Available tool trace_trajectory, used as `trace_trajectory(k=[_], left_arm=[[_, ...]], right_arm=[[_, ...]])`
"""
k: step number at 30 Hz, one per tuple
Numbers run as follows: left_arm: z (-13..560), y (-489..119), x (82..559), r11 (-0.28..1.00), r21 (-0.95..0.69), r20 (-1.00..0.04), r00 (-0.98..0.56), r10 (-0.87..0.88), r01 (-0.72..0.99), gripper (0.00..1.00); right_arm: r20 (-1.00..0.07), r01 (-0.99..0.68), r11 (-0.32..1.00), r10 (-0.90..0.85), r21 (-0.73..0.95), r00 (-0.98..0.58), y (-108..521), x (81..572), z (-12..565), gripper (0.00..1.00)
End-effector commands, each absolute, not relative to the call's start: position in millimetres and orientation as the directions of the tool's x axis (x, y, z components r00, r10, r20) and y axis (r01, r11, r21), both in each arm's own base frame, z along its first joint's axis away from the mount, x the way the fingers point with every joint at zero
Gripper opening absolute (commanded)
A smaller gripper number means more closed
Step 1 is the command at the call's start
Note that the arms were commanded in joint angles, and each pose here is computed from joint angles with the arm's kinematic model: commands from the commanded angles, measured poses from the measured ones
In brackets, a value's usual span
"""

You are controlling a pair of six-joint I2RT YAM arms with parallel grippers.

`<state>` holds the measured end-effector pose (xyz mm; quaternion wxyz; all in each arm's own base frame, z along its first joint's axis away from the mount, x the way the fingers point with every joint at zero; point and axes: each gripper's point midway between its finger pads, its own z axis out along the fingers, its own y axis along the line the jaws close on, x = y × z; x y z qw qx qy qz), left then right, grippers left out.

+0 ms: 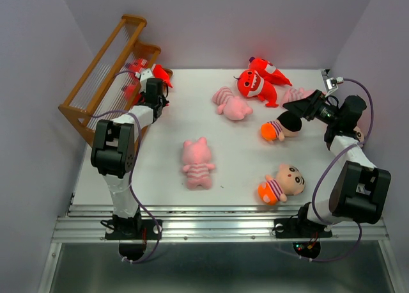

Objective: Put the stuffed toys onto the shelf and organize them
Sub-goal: Place the stuffed toy onto shelf

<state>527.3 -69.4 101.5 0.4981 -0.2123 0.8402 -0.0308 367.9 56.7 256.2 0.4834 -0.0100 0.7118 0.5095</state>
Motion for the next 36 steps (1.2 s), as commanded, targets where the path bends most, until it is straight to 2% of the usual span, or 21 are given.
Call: trace_trajectory(k=[1, 15, 26, 36], left_arm=[[143.6, -57.7, 535.4, 0.933, -0.192, -0.888, -0.350, -0.297, -0.304, 0.00], [162.8, -41.8, 536.8, 0.959, -0.027, -0.932, -0.340, -0.126, -0.281, 0.00], [164.4, -22.1, 528.4, 0.919, 0.021, -0.935, -0.333, -0.121, -0.395, 0.00], [167.9, -25.3, 541.7, 0.921, 0.080, -0.942, -0.332, -0.055, -0.382, 0.00]], right_arm=[[-0.734, -0.548, 0.488, 0.463, 0.679, -0.497, 54.7, 367.8, 263.8, 1.00], [-0.727, -0.546, 0.480, 0.466, 0.686, -0.504, 55.1, 367.6, 263.3, 1.00], [-0.727, -0.547, 0.479, 0.467, 0.686, -0.503, 55.2, 367.7, 263.2, 1.00], [-0.727, -0.548, 0.479, 0.466, 0.686, -0.504, 55.2, 367.7, 262.7, 1.00]])
